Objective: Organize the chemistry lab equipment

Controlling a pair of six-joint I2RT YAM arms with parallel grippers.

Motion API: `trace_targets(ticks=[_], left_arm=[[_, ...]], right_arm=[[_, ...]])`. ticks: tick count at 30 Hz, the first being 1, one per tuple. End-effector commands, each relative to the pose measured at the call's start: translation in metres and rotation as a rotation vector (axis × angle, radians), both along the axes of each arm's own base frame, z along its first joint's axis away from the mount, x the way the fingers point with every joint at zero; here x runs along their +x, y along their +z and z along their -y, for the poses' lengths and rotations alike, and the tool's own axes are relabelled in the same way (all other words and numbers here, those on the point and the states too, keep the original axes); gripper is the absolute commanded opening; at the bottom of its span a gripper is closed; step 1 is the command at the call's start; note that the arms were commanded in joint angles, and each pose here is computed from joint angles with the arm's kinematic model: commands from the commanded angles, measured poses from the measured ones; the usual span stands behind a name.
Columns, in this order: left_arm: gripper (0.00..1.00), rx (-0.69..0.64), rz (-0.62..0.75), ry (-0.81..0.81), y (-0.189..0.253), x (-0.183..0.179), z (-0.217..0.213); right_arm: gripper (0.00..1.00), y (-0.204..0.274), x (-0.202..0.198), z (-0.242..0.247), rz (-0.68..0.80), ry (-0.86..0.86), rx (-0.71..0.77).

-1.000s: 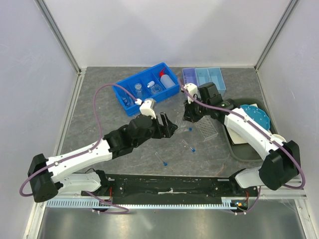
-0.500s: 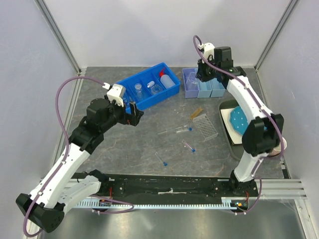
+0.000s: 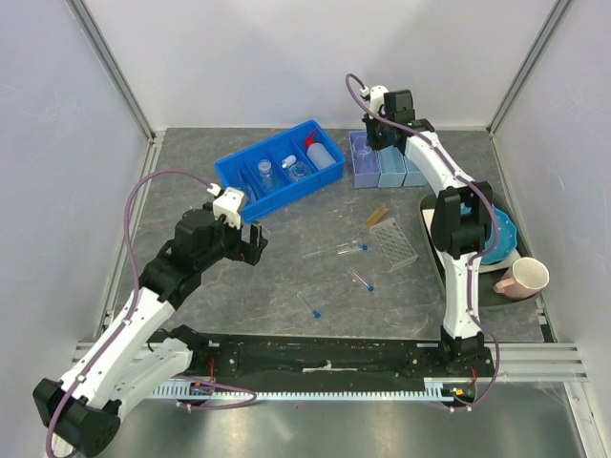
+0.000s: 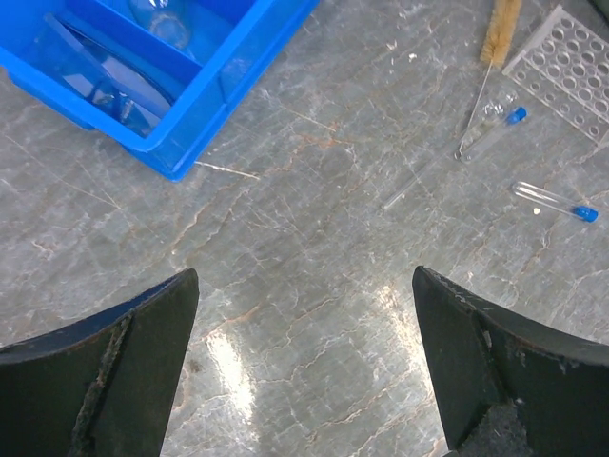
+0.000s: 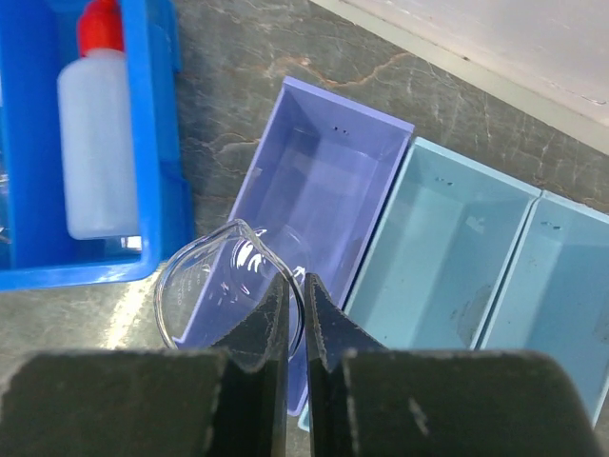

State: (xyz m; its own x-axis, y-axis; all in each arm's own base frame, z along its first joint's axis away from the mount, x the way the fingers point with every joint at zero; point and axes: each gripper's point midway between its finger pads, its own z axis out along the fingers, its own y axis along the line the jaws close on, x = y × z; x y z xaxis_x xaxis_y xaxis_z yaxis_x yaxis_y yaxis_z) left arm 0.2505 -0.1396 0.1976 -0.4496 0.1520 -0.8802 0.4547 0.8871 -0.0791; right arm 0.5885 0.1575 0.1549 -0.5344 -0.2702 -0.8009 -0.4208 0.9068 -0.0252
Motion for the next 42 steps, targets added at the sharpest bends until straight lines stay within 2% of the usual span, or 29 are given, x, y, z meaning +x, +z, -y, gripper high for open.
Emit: trace_targets(ticks=[1, 12, 18, 24, 32, 33, 36, 37, 38, 39, 40, 41, 42], left_arm=[[0.99, 0.025, 0.119, 0.043, 0.021, 0.007, -0.014], [0.99, 0.024, 0.122, 0.043, 0.021, 0.007, -0.014], [0.99, 0.03, 0.12, 0.046, 0.02, 0.007, -0.015], [0.99, 0.027, 0.12, 0.04, 0.02, 0.006, -0.014], [0.99, 0.01, 0.14, 0.024, 0.024, 0.004, -0.012], [0.99, 0.008, 0.141, 0.021, 0.024, 0.003, -0.012], [0.99, 0.002, 0.15, 0.019, 0.025, 0.003, -0.011], [0.99, 0.002, 0.151, 0.02, 0.026, 0.003, -0.012], [0.99, -0.003, 0.152, 0.02, 0.026, 0.003, -0.011], [1.0, -0.009, 0.163, 0.021, 0.03, 0.002, -0.012], [1.0, -0.01, 0.166, 0.023, 0.029, 0.002, -0.012], [1.0, -0.014, 0.169, 0.023, 0.029, 0.002, -0.012], [1.0, -0.026, 0.172, 0.001, 0.031, -0.001, -0.008]], right_arm=[[0.06, 0.022, 0.018, 0.004, 0.087, -0.023, -0.024], [0.1, -0.03, 0.017, 0.002, -0.003, -0.013, -0.045], [0.18, -0.04, 0.015, 0.0, -0.021, 0.0, -0.051], [0.3, -0.023, 0.012, -0.001, -0.002, 0.013, -0.036], [0.53, 0.069, -0.018, -0.003, 0.118, 0.046, 0.029], [0.6, 0.099, -0.029, -0.001, 0.167, 0.061, 0.036], [0.72, 0.116, -0.062, -0.007, 0.186, 0.158, 0.043], [0.85, 0.144, -0.079, -0.006, 0.238, 0.184, 0.054], [0.91, 0.133, -0.096, -0.01, 0.21, 0.226, 0.066], [0.96, 0.159, -0.116, -0.009, 0.263, 0.244, 0.083], [0.98, 0.166, -0.126, -0.008, 0.288, 0.259, 0.095], [0.98, 0.147, -0.144, -0.013, 0.248, 0.303, 0.111], [0.98, 0.17, -0.162, -0.011, 0.312, 0.319, 0.124]])
